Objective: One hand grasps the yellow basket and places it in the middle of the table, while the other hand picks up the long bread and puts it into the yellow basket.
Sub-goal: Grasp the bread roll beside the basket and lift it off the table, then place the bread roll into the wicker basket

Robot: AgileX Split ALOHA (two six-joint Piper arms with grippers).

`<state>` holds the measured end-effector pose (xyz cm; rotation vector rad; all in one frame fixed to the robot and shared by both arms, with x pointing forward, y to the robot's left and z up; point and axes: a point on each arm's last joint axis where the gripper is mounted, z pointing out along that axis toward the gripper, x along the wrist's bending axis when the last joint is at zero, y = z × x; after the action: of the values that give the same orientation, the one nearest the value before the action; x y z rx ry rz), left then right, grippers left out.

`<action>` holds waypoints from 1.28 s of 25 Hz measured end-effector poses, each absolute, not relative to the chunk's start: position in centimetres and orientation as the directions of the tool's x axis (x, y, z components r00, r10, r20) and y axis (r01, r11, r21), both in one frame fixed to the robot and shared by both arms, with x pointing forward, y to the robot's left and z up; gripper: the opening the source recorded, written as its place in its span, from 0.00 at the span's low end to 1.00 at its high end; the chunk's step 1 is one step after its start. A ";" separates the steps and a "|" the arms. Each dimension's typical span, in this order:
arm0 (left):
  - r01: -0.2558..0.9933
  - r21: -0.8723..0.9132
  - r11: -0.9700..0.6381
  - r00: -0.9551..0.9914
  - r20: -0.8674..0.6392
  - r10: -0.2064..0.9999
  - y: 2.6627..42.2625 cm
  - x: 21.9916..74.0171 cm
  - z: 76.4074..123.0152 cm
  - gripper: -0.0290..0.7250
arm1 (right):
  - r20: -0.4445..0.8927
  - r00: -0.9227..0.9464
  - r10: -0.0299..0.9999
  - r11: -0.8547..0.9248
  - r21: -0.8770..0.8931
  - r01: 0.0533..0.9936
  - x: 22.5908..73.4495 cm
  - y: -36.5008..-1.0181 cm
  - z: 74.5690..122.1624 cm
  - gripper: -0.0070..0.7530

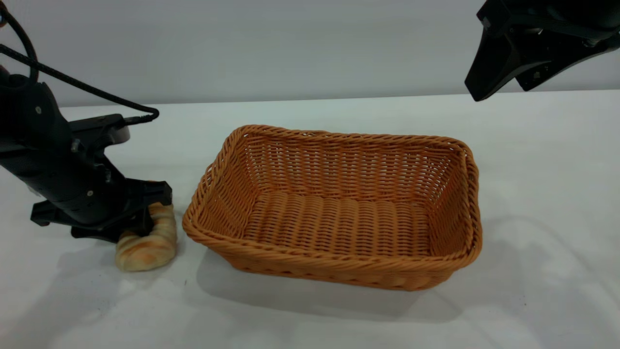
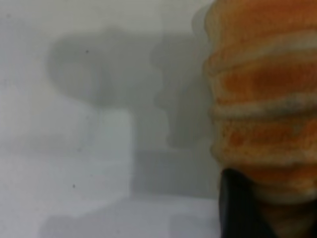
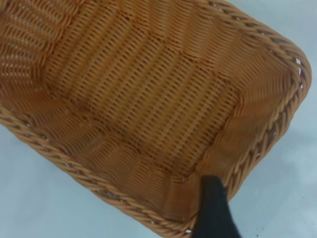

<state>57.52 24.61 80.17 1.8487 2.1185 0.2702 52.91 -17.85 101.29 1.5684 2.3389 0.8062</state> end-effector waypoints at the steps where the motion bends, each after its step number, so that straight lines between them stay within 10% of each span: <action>1: 0.927 0.345 0.145 -0.113 -0.111 0.987 24.6 57.6 80.2 0.41 | 0.122 -0.412 0.903 0.285 0.548 0.787 52.9 -17.8 101.3 0.77; 5: 0.931 0.357 0.077 -0.048 -0.088 0.995 24.6 57.7 80.3 0.15 | 0.123 -0.412 0.903 0.285 0.547 0.787 52.9 -17.8 101.3 0.77; 21: 0.781 0.622 0.057 0.043 -0.144 0.989 23.7 58.0 93.6 0.15 | 0.121 -0.417 0.901 0.291 0.544 0.787 52.9 -17.8 101.3 0.77; 32: 0.715 0.682 -0.151 0.341 -0.151 0.928 13.1 54.8 94.0 0.14 | 0.140 -0.415 0.899 0.284 0.535 0.796 52.5 -17.8 101.6 0.77</action>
<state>54.77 13.09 93.96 1.9295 1.4364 0.4017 52.50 -17.83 101.59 1.5791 2.3593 0.8089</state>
